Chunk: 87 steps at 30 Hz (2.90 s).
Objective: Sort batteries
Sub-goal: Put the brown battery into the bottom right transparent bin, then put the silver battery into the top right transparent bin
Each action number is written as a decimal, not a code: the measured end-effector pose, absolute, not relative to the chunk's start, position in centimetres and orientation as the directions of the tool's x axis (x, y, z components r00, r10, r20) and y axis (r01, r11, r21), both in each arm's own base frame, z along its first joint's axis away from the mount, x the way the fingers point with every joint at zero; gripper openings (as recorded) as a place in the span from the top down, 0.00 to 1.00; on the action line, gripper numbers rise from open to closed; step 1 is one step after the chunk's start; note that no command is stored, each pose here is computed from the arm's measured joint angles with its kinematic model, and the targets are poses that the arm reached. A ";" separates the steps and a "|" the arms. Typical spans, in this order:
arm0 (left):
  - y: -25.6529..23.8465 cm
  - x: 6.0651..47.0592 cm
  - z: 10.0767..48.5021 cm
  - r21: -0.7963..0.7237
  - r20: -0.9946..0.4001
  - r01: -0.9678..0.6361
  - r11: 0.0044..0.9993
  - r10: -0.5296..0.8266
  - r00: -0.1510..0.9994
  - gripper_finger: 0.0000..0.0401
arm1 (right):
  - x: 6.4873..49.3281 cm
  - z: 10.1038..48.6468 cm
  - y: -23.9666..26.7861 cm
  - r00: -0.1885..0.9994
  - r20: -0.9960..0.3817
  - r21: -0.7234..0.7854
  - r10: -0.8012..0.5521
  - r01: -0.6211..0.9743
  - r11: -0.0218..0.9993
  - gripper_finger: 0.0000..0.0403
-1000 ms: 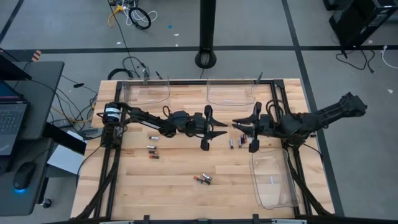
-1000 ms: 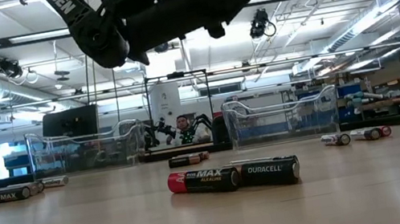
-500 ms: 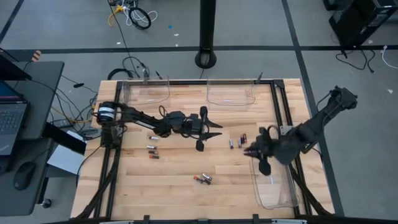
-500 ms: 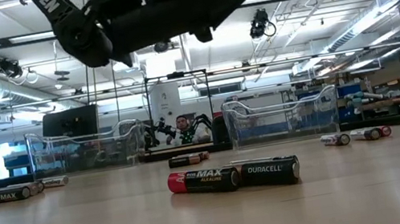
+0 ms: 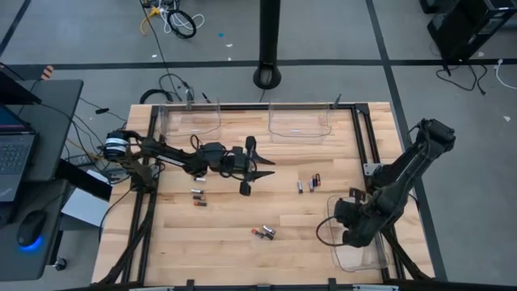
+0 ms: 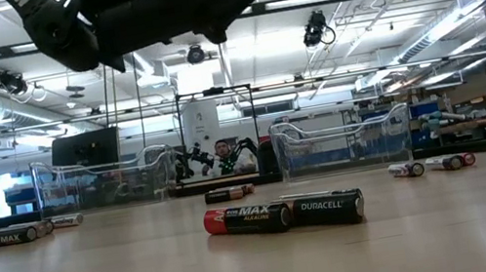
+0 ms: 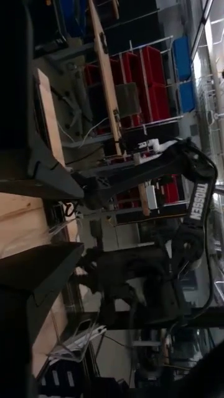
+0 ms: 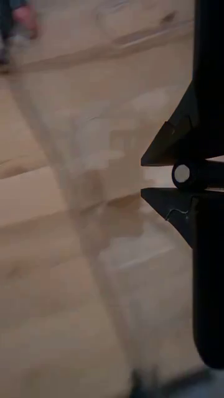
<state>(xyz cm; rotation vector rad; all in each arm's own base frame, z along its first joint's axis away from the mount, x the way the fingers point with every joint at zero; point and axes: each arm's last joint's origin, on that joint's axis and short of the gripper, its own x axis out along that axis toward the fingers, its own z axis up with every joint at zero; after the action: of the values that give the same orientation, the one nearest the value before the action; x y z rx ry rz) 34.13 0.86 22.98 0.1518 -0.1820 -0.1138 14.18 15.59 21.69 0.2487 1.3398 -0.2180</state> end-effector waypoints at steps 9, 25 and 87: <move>0.9 33.9 23.2 0.173 0.133 0.102 0.980 -0.126 0.983 0.67 | 13.9 19.4 15.5 0.099 -0.993 -0.035 -0.057 0.213 0.976 0.85; 0.9 33.9 23.2 0.175 0.132 0.102 0.979 -0.126 0.983 0.67 | 12.8 15.5 14.4 0.064 -0.997 -0.015 -0.031 0.237 0.971 0.85; 1.8 25.9 18.1 0.173 -0.019 -0.081 0.981 0.086 0.996 0.99 | 19.9 24.4 3.7 0.006 -0.991 -0.133 -0.137 0.199 0.971 0.98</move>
<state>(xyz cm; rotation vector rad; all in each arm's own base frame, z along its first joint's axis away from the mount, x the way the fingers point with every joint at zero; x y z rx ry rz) 25.91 1.78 18.06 0.1734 0.0267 0.0842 19.91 3.70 24.40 0.0496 1.5427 -0.2635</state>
